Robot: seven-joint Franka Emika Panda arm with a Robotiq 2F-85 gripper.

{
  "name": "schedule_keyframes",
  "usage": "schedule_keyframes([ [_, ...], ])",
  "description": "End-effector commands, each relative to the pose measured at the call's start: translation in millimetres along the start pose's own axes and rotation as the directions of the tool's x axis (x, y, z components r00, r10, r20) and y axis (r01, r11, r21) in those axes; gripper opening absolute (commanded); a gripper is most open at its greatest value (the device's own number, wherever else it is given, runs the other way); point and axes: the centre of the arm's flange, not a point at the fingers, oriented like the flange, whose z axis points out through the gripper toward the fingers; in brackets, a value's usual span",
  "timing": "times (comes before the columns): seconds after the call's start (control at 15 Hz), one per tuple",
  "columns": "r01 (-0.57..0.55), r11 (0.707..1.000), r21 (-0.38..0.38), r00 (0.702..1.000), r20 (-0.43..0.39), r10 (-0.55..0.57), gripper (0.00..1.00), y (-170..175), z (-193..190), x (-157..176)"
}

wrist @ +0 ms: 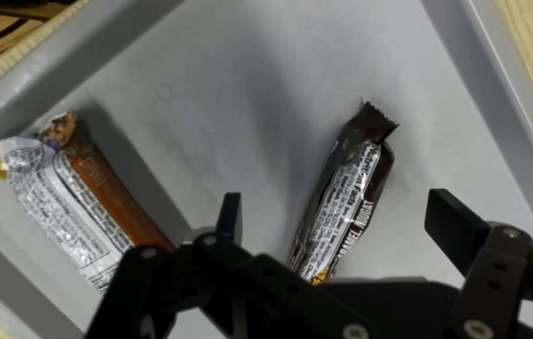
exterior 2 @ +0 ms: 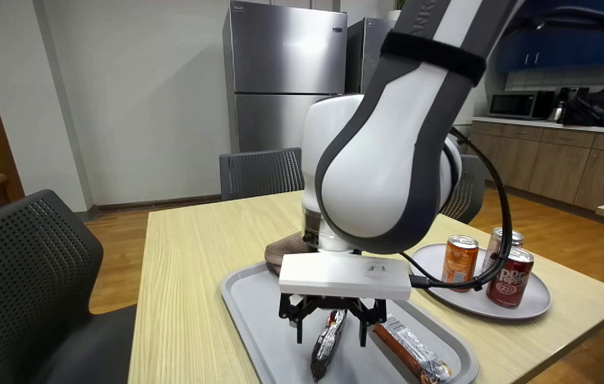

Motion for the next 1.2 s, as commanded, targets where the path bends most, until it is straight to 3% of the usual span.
schedule_keyframes([
  [0.0,-0.009,1.000,0.013,1.000,0.008,0.009,1.00,-9.6,10.6,4.1],
  [0.2,-0.019,1.000,0.017,1.000,0.014,0.018,1.00,-8.9,13.9,3.6],
  [0.33,-0.024,1.000,0.019,1.000,0.014,0.023,0.72,-8.2,16.6,4.3],
  [0.93,-0.029,0.999,0.020,0.999,0.025,0.029,0.05,-9.2,21.1,6.3],
  [1.13,-0.029,0.999,0.020,0.999,0.024,0.028,0.07,-10.2,19.2,5.2],
])
